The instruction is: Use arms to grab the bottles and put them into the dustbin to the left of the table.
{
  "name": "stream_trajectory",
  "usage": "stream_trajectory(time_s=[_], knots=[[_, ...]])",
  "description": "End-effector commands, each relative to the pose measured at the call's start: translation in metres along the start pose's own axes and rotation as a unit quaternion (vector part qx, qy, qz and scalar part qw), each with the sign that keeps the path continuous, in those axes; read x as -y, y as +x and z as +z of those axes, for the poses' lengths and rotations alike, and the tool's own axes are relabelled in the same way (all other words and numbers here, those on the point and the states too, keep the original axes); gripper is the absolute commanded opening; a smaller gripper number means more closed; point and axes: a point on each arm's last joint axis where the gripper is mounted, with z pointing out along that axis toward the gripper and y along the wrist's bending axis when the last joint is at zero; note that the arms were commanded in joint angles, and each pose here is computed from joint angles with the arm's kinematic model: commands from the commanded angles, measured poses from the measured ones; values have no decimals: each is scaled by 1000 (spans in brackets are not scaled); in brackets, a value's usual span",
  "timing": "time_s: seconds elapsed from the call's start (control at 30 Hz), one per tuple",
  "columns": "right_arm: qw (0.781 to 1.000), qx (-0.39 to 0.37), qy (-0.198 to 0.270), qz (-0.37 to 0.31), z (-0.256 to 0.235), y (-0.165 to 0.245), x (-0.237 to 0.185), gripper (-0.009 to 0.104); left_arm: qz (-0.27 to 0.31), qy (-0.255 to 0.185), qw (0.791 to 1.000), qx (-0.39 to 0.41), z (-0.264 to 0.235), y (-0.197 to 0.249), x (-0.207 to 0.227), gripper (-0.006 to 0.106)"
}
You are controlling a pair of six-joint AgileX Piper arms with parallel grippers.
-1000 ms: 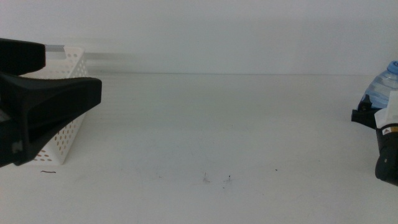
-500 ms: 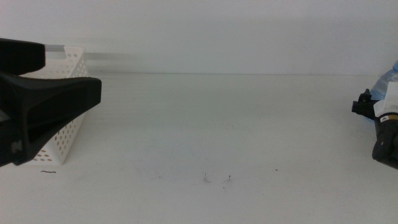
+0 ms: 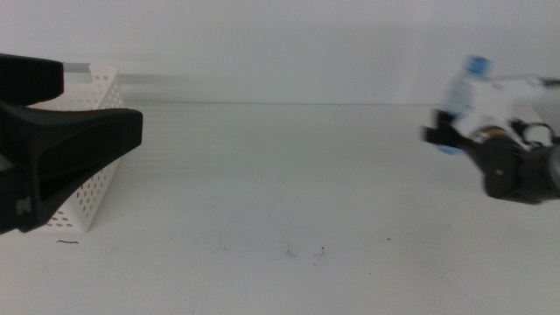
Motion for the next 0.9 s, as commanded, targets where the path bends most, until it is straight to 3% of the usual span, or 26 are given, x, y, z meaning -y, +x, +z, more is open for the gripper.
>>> stream_trajectory(time_s=[0.0, 0.17, 0.27, 0.53, 0.87], knots=[[995, 73, -61, -22, -23, -42, -38, -1, -2, 2, 1000, 14, -3, -4, 1, 94], [972, 96, -209, -38, -51, -44, -122, -2, -2, 2, 1000, 14, -3, -4, 1, 94], [958, 85, -270, -46, -58, -30, -165, -2, -2, 2, 1000, 14, -3, -4, 1, 94], [943, 80, -318, -66, -49, -8, -224, -2, 0, 1, 1000, 13, -3, -4, 1, 94], [935, 78, -334, -88, -31, 11, -244, -2, 0, 1, 1000, 13, -3, -4, 1, 94]])
